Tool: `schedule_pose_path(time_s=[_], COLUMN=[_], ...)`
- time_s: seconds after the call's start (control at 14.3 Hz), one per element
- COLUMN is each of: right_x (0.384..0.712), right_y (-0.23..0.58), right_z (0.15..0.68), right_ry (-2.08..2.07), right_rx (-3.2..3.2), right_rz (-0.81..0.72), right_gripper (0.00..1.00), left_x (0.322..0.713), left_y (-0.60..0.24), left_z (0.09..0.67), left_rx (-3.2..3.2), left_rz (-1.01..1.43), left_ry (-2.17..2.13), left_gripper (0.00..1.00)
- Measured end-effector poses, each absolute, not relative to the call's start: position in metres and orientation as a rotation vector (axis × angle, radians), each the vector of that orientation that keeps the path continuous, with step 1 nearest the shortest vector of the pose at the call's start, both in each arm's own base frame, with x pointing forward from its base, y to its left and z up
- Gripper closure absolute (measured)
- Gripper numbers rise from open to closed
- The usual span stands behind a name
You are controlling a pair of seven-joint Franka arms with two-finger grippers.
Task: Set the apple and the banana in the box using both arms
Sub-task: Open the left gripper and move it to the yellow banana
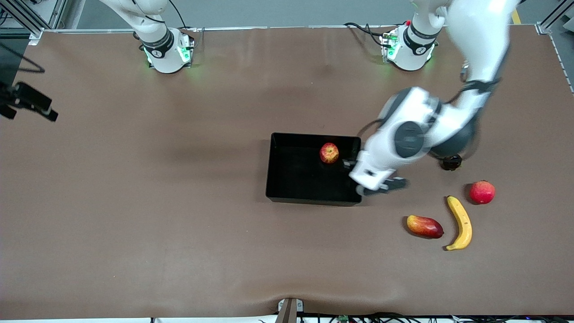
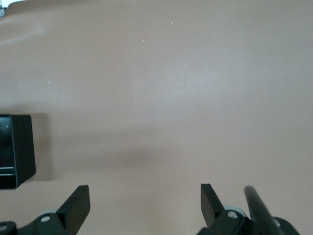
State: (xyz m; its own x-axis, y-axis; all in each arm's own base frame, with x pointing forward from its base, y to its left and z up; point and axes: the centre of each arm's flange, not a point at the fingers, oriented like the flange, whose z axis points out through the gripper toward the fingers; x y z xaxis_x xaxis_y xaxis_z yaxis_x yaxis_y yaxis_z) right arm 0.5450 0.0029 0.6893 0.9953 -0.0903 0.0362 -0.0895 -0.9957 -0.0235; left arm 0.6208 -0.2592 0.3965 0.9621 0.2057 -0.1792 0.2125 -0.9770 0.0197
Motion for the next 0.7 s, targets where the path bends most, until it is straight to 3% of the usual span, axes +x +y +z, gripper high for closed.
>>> schedule_pose_path(time_s=[0.28, 0.7], right_x=[0.537, 0.535], right_y=[0.006, -0.015], right_z=[0.679, 0.673], right_ry=[0.109, 0.031], right_rx=[-3.125, -3.125], right_rz=[0.021, 0.065], right_gripper=[0.0, 0.0], left_x=[0.666, 0.704], left_y=[-0.124, -0.001], left_z=[0.383, 0.312], left_rx=[3.156, 3.167], left_rz=[-0.198, -0.035], left_ry=[0.264, 0.302], left_gripper=[0.0, 0.0])
